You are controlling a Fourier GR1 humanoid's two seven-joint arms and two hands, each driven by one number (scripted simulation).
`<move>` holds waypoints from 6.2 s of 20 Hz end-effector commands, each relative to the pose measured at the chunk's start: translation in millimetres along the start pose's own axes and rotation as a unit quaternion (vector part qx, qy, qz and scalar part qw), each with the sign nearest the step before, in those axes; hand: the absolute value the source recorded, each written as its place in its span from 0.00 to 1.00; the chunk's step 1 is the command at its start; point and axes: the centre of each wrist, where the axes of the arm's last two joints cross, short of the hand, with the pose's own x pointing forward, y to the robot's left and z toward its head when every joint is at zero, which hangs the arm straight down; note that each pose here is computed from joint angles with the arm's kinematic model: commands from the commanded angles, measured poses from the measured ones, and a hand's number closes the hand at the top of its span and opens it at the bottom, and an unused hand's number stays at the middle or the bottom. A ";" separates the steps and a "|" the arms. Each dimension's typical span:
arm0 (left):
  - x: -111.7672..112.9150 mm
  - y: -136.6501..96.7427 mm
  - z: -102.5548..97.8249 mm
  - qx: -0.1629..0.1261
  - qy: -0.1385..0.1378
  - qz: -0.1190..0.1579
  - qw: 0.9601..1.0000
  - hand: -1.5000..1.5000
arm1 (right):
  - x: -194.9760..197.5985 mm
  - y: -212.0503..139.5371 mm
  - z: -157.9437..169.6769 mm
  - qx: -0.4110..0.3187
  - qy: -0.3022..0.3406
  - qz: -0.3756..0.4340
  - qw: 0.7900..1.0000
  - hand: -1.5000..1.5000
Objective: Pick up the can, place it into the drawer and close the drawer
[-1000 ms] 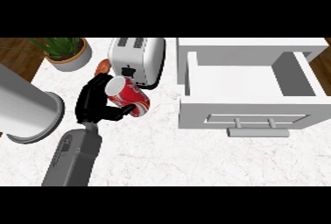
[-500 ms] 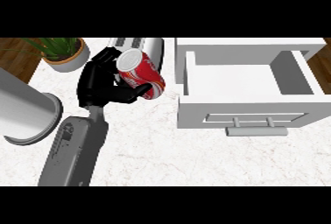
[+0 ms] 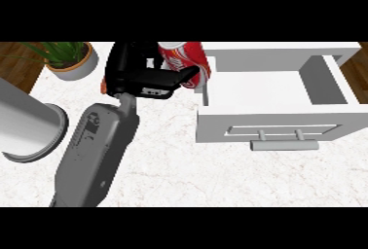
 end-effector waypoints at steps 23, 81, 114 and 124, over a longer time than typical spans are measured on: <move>36.0 -112.4 -70.2 -0.008 0.012 -0.029 0.999 1.00 | -3.7 8.0 -26.1 0.010 -0.013 -0.009 1.000 0.00; -4.5 -138.3 -60.3 0.059 -0.021 -0.071 0.995 0.00 | 43.1 57.2 -67.2 0.108 -0.173 0.233 0.951 0.00; 22.7 -73.4 -70.6 0.073 0.009 -0.071 0.995 0.00 | -81.7 223.5 -263.0 0.164 -0.166 0.566 0.791 0.00; 20.9 -39.9 -56.4 0.090 0.005 -0.079 0.993 0.00 | -138.6 219.6 -284.0 0.141 -0.156 0.615 0.760 0.00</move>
